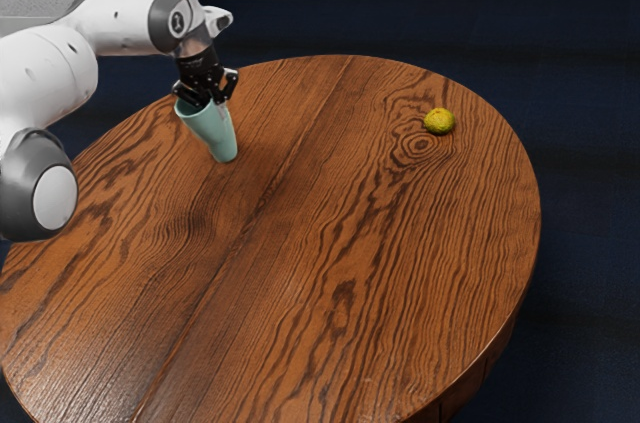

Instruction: Place the right cup onto the left cup

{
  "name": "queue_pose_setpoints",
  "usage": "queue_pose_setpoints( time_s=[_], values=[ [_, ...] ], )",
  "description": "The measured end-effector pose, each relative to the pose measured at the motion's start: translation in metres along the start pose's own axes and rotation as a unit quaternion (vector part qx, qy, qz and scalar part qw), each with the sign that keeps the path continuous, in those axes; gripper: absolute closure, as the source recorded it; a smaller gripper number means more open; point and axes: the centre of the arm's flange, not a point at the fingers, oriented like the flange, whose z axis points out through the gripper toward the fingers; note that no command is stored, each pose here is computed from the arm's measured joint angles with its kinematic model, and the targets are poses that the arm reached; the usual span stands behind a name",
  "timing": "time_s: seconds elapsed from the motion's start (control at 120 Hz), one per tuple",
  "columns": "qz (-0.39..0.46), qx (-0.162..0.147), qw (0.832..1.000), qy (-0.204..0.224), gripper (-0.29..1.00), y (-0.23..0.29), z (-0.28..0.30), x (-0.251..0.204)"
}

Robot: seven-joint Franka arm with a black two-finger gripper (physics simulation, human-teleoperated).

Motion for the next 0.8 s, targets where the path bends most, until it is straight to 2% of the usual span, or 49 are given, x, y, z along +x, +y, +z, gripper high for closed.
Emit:
queue_pose_setpoints(
  time_s=[0.15, 0.333, 0.8],
  values=[
    [-0.002, 0.012, 1.000, 0.008, 0.79, -0.001, -0.022, 0.022],
    [0.000, 0.034, 0.999, -0.006, 0.79, 0.001, -0.005, 0.039],
    [0.009, 0.052, 0.999, -0.006, 0.79, 0.011, 0.009, 0.062]
  ],
)
